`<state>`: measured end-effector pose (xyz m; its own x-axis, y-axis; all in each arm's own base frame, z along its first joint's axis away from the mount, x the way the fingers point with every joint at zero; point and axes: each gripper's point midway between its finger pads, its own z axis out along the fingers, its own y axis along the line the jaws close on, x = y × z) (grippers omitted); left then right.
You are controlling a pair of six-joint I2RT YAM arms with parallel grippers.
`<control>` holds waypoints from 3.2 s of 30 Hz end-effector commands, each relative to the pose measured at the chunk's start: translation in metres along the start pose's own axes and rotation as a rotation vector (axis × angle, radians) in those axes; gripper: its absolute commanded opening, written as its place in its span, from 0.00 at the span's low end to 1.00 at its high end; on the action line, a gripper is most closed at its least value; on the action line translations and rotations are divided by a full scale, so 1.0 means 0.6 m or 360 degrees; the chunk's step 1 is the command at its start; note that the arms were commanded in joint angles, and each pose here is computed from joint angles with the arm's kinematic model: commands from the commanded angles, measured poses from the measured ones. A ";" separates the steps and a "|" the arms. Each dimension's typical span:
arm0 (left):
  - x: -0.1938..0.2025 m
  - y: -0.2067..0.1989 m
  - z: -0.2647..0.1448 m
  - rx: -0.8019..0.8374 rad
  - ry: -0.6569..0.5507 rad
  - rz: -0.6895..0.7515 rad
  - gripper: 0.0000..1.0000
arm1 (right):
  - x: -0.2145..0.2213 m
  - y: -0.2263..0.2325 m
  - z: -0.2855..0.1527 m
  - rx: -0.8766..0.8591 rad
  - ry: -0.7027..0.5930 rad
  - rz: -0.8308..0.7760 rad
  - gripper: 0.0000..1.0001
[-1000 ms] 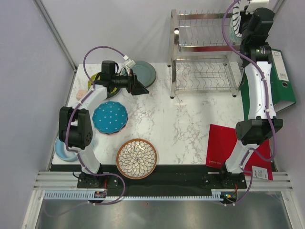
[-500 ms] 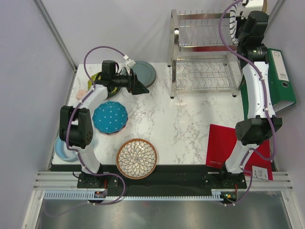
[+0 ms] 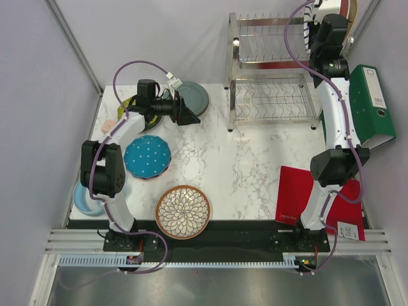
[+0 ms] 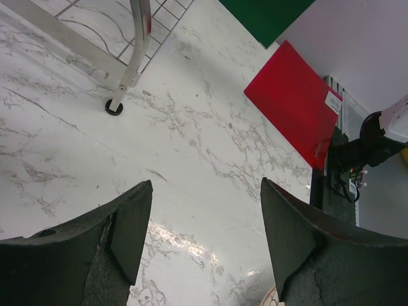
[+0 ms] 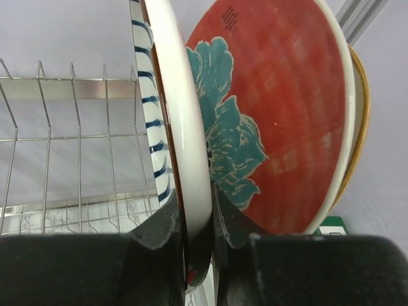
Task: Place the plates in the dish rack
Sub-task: Insert the plate into the dish rack, then pick up the plate from the corner of the board.
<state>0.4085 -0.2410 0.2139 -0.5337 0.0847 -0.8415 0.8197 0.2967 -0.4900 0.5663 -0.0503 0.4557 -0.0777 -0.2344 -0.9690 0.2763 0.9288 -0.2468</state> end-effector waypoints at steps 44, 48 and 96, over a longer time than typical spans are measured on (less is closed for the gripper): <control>-0.024 0.049 -0.218 -0.1064 -0.0132 0.0086 1.00 | 0.381 0.544 -0.599 -0.2807 0.1152 -0.0048 0.66; -0.015 0.053 -0.235 -0.1169 -0.0127 0.0094 1.00 | 0.407 0.586 -0.645 -0.3084 0.1280 -0.0148 0.62; 0.090 0.046 -0.215 -0.0768 0.0009 0.0088 1.00 | 0.378 0.689 -0.506 -0.2446 0.0995 -0.0352 0.00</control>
<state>0.3918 -0.0701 0.1996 -0.5262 0.0207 -0.8501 0.4249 0.8724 -0.2418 0.2884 0.3725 0.0512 -0.5227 -0.7408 -0.4219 -0.8147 0.2882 0.5033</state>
